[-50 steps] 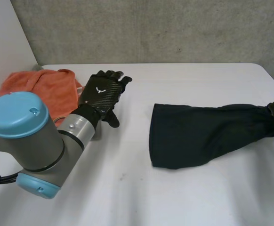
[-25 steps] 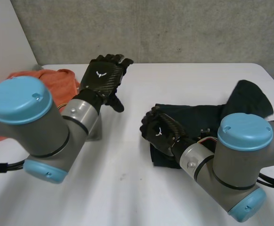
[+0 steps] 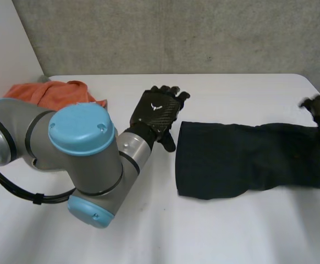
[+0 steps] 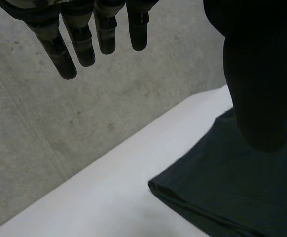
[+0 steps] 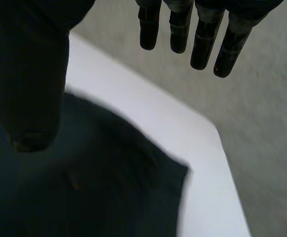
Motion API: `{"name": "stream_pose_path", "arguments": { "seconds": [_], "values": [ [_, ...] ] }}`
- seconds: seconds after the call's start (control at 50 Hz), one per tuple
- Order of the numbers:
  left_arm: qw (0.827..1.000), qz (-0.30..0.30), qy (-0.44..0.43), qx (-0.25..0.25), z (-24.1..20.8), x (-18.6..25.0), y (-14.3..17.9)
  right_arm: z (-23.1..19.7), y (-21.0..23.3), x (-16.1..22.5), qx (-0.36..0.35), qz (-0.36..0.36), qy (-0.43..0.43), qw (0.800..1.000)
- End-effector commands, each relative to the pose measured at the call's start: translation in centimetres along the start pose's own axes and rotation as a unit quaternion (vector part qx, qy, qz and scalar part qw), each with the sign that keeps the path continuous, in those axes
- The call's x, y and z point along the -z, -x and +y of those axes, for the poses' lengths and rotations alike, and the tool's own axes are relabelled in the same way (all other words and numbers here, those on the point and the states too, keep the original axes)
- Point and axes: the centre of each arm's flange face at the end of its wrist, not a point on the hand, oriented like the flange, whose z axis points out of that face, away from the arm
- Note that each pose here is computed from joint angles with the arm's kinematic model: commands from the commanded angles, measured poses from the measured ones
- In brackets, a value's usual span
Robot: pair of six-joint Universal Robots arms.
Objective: Fold the laundry.
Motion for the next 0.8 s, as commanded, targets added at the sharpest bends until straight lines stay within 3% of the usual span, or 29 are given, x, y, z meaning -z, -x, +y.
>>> {"name": "stream_pose_path", "arguments": {
  "seconds": [0.02,0.14,0.8],
  "values": [
    [1.0,-0.001,0.012,0.001,0.7,0.3,0.1,5.6,-2.6,-2.0,0.073,-0.004,0.077,0.994],
    [1.0,0.001,0.021,0.001,1.2,0.6,0.1,7.3,-4.1,-2.0,0.072,0.007,0.094,0.993],
    [1.0,0.003,0.029,0.001,1.7,1.1,-0.1,10.4,-3.6,-4.2,0.081,0.013,0.086,0.993]
  ]
}}
